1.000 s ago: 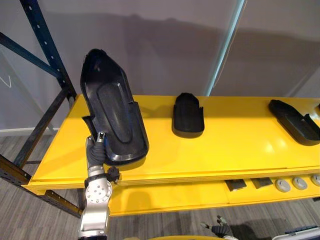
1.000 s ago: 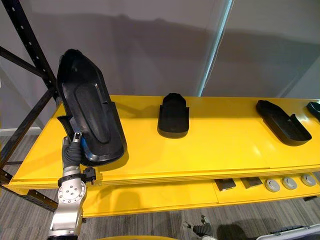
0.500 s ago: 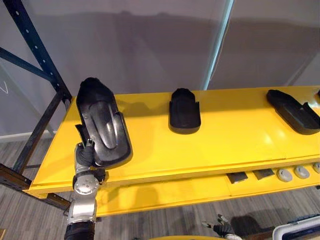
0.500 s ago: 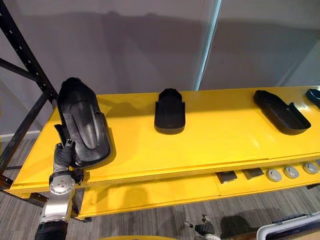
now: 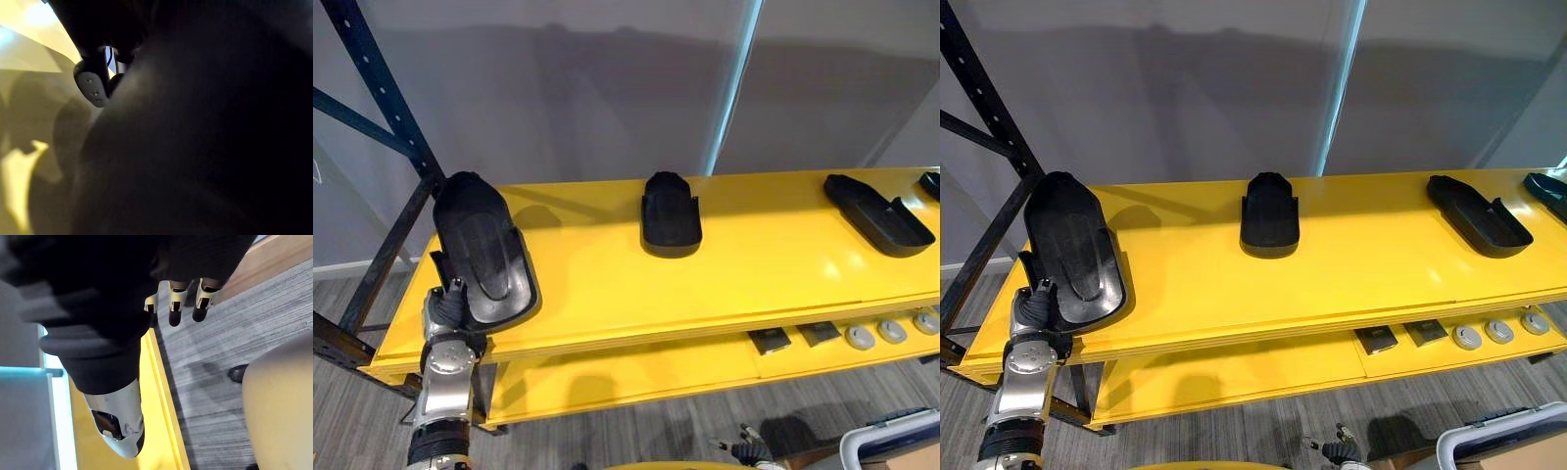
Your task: Walk over and take plastic housings, then place them on the shelf
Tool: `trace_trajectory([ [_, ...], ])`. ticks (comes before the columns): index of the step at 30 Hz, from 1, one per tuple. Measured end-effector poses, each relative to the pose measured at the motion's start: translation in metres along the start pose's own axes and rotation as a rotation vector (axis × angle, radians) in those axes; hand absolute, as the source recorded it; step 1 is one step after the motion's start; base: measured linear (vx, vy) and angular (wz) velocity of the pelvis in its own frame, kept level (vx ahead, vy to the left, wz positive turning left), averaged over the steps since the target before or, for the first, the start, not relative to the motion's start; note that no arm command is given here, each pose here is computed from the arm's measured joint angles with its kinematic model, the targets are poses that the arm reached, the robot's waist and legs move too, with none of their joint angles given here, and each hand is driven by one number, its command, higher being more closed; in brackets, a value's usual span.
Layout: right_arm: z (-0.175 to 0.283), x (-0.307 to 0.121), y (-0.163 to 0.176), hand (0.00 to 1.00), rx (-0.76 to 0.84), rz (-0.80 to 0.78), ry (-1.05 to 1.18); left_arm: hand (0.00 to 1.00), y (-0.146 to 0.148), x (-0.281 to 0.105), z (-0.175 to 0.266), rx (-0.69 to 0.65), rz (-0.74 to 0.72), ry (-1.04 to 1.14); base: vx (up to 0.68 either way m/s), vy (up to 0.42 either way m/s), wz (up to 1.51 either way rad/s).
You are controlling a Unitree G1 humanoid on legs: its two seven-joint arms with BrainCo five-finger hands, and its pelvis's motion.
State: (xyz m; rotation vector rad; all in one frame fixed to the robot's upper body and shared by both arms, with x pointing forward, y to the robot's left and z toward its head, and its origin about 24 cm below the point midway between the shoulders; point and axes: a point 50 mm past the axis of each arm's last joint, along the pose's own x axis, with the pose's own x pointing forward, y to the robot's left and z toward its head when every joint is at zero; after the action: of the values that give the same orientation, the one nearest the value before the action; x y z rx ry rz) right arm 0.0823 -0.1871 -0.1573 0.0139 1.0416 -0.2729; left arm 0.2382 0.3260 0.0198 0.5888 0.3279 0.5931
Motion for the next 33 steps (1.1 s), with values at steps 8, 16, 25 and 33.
trace_trajectory([
  [8,0.005,0.001,-0.002,0.00,-0.015,0.010,-0.018,0.00,0.009,0.021,0.017,0.067,-0.011,-0.034,0.07,-0.005,-0.01],
  [16,0.006,0.003,-0.012,0.00,-0.035,-0.008,-0.021,0.00,0.009,0.031,0.037,0.098,-0.027,-0.091,-0.04,0.005,-0.01],
  [25,0.005,0.002,-0.012,0.00,-0.034,-0.011,-0.017,0.00,0.020,0.038,0.055,0.087,0.033,-0.146,0.00,0.001,0.00],
  [33,0.006,0.003,-0.013,0.00,-0.032,-0.016,-0.019,0.00,0.005,0.028,0.063,-0.086,0.062,-0.160,0.01,0.000,0.05],
])
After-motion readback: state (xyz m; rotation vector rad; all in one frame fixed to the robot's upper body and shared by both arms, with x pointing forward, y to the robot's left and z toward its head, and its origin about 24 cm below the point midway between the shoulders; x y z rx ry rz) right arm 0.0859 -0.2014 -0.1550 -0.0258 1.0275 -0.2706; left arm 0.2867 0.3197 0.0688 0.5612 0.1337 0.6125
